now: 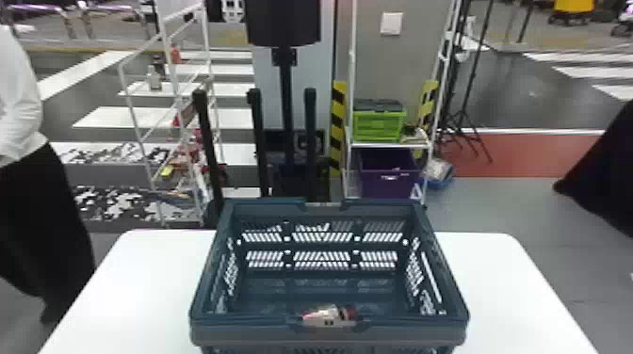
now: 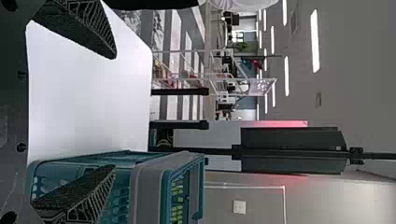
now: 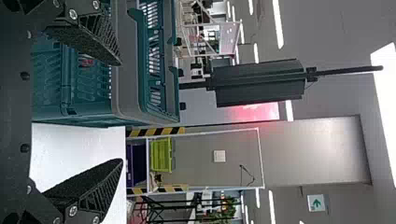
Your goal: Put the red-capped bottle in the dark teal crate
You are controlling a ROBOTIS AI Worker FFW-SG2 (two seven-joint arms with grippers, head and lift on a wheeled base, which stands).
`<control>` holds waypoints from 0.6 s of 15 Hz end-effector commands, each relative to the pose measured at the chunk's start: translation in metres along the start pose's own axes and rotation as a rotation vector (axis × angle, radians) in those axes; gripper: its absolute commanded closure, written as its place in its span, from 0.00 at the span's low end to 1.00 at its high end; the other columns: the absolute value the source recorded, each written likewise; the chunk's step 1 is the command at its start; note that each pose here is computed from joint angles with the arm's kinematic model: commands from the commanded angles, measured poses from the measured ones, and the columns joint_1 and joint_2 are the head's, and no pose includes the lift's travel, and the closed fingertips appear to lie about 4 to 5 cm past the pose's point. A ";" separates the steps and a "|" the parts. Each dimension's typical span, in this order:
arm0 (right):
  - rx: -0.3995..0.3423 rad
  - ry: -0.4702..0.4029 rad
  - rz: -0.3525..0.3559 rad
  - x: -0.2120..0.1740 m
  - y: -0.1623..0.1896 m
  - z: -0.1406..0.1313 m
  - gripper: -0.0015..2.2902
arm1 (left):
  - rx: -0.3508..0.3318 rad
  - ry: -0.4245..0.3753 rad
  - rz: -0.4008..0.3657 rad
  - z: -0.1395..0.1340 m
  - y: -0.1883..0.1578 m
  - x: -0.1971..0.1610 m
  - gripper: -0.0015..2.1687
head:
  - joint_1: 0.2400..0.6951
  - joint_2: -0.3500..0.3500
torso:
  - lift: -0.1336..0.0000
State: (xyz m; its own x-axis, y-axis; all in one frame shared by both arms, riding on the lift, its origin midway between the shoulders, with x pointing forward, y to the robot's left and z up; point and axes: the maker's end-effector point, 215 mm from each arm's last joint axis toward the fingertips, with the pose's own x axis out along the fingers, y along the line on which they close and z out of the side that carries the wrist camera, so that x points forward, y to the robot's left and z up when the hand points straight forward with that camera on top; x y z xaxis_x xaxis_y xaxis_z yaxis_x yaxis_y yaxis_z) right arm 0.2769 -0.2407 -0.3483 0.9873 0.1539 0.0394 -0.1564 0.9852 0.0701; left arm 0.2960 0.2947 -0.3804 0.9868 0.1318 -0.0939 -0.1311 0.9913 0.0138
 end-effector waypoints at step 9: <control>0.000 0.008 0.003 0.005 0.000 -0.004 0.07 | 0.003 0.014 0.008 -0.007 0.001 0.000 0.02 | 0.57 0.50 | 1.00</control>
State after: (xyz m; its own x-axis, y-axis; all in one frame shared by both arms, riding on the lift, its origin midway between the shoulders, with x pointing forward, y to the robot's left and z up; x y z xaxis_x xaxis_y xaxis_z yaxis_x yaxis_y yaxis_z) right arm 0.2810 -0.2398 -0.3518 0.9869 0.1582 0.0315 -0.1601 0.9847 0.0691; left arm 0.2950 0.2955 -0.3860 0.9848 0.1378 -0.1060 -0.1364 0.9904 0.0203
